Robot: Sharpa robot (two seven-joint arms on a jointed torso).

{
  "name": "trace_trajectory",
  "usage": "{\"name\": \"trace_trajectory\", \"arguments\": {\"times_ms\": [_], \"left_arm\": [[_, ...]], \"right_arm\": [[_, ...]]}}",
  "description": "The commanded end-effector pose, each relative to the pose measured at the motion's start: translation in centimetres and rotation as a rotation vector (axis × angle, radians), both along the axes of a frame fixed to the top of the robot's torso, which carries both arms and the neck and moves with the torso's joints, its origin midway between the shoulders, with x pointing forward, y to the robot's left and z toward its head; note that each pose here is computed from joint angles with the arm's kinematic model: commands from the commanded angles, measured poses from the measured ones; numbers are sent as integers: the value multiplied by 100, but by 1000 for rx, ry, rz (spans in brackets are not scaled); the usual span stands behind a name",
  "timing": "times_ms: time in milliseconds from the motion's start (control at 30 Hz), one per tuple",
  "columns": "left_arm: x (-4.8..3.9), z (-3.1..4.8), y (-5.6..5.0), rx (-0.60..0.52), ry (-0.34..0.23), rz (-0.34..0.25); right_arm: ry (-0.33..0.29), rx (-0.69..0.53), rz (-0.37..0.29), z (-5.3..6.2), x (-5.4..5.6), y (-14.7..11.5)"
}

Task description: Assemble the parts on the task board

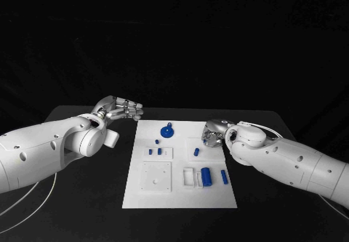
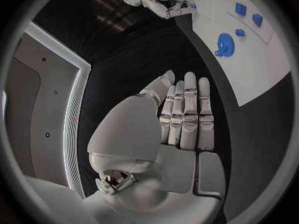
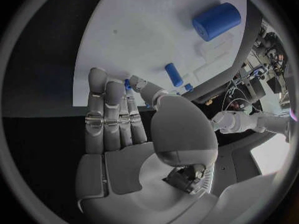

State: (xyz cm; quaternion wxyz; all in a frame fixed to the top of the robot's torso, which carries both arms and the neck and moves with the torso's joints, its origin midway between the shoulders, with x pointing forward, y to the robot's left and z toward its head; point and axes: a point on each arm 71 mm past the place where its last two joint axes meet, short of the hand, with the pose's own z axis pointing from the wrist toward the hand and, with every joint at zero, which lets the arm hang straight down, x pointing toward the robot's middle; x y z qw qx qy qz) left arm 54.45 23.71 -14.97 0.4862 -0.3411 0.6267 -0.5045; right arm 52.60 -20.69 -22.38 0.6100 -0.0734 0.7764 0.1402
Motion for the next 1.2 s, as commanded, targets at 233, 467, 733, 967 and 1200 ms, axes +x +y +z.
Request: {"name": "trace_trajectory", "arguments": {"times_ms": [233, 467, 733, 967, 1200], "left_arm": [[0, 27, -10, -12, -2, -8], [-2, 31, -5, -11, 2, -10], [-1, 32, 2, -11, 3, -10], [1, 32, 7, -10, 2, -8], [14, 32, 26, -8, 1, -1]], "right_arm": [[41, -29, 22, -139, -61, 82], [14, -31, 12, -127, -60, 85], [-36, -33, 0, -94, -57, 102], [-85, -17, -13, -58, -56, 108], [-124, 21, -6, -17, -69, 118]]}}
